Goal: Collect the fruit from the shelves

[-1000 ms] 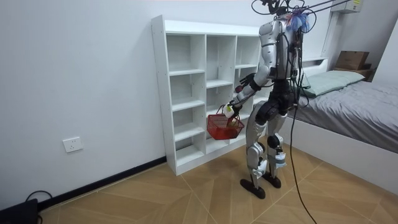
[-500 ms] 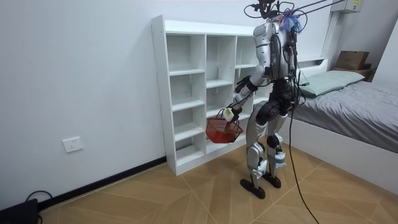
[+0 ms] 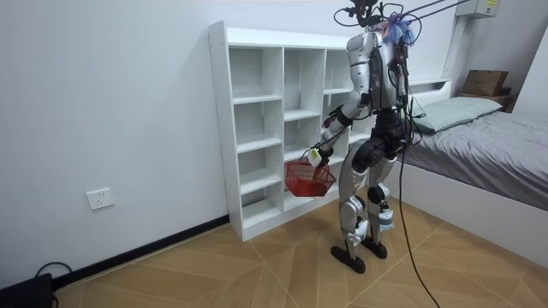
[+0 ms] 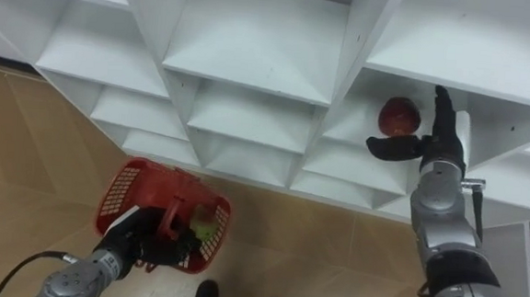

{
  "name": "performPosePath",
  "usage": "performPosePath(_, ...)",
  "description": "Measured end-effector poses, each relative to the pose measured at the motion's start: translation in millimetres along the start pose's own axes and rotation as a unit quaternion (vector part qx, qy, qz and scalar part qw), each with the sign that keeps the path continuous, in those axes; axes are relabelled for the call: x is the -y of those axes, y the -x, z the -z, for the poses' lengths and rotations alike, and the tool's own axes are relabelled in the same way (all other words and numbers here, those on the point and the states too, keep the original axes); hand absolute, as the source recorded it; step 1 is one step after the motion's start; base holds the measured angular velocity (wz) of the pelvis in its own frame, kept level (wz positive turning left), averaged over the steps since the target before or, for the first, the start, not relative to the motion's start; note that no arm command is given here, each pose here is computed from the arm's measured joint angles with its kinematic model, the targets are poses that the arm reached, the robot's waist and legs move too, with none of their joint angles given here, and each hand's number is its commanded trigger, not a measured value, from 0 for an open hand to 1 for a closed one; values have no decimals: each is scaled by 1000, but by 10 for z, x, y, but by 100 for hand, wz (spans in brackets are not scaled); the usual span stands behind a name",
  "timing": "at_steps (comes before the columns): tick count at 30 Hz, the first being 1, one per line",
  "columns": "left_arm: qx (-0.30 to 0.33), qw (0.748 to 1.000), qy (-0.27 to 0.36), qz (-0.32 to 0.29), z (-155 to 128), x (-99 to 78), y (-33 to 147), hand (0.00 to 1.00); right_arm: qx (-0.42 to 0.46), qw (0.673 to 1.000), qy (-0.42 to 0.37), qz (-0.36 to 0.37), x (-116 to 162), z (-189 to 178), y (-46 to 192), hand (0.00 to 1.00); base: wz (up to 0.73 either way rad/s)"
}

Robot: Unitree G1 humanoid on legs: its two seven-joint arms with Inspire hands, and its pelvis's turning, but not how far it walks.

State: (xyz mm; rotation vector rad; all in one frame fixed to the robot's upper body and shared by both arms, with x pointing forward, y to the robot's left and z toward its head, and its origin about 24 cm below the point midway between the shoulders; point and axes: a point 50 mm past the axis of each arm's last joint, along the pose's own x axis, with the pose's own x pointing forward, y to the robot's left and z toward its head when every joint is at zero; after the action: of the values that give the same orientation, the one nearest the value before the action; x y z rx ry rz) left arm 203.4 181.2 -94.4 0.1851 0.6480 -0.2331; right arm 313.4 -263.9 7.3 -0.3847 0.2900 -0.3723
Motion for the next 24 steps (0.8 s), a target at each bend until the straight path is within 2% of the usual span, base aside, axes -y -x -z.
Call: performPosePath(24, 7, 1000, -9, 1, -71, 31, -40, 100, 15, 1000, 12, 15, 3, -135, -64, 0, 0)
